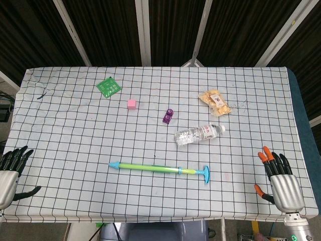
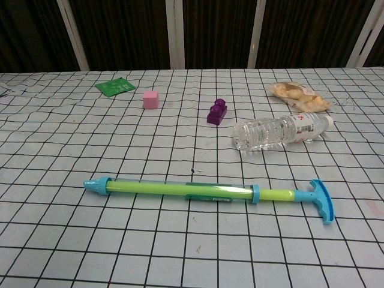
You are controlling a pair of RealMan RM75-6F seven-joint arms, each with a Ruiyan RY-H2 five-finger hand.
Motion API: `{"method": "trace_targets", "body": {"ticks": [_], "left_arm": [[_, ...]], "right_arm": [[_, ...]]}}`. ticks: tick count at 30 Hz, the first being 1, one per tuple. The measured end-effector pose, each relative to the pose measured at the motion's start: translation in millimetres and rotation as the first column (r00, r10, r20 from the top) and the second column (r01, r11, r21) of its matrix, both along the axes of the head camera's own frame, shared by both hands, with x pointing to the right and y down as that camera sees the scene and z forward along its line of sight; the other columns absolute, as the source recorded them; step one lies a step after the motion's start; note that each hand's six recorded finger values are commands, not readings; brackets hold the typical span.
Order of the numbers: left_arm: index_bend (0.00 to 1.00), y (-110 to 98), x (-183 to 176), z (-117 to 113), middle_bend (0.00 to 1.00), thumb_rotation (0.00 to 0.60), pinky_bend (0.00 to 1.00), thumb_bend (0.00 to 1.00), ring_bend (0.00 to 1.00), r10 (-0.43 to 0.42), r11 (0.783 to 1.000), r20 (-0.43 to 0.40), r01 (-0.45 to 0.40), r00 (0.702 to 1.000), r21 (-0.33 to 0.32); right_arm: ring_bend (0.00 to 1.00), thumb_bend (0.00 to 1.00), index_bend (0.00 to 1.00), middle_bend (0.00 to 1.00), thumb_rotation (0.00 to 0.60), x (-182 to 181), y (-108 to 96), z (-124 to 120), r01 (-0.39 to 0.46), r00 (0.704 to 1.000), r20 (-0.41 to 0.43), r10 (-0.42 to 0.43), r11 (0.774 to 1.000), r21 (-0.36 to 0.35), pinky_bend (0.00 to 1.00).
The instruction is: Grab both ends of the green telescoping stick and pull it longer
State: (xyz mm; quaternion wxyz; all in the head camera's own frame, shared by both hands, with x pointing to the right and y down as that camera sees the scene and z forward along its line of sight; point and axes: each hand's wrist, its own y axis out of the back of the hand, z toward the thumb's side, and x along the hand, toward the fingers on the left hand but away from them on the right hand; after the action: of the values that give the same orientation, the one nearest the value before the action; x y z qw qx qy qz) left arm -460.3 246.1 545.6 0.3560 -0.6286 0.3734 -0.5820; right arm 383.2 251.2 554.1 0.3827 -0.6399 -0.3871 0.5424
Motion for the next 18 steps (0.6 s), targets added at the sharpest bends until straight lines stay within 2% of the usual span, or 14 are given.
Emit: {"method": "trace_targets", "body": {"ticks": [5, 11, 18], "left_arm": [[0.0, 0.2, 0.5, 0.3, 0.0, 0.6, 0.0, 0.09, 0.0, 0.006, 1.0, 0.002, -0.006, 1.0, -0.001], [0.0, 0.4, 0.5, 1.2, 0.0, 0.6, 0.0, 0.08, 0.0, 0.008, 1.0, -0.001, -0.008, 1.0, -0.007], [0.0, 0.8, 0.3, 2.0, 0.0, 0.6, 0.0, 0.09, 0.0, 0.012, 1.0, -0.005, -0.012, 1.0, -0.015]], "right_arm": [[0.0, 0.28, 0.39, 0.04, 0.6, -29.8, -14.3, 17.0, 0.045, 0.999, 0.029, -0.045, 0.999, -0.023, 0.0], [0.0, 0.29, 0.39, 0.05, 0.6, -71.4, -20.7, 43.4, 0.082, 0.994, 0.078, -0.076, 0.994, -0.076, 0.0], [0.0, 0.29, 0.39, 0.05, 0.6, -127.1, -16.4, 75.6, 0.138, 0.988, 0.091, -0.127, 0.982, -0.126, 0.0]]}}
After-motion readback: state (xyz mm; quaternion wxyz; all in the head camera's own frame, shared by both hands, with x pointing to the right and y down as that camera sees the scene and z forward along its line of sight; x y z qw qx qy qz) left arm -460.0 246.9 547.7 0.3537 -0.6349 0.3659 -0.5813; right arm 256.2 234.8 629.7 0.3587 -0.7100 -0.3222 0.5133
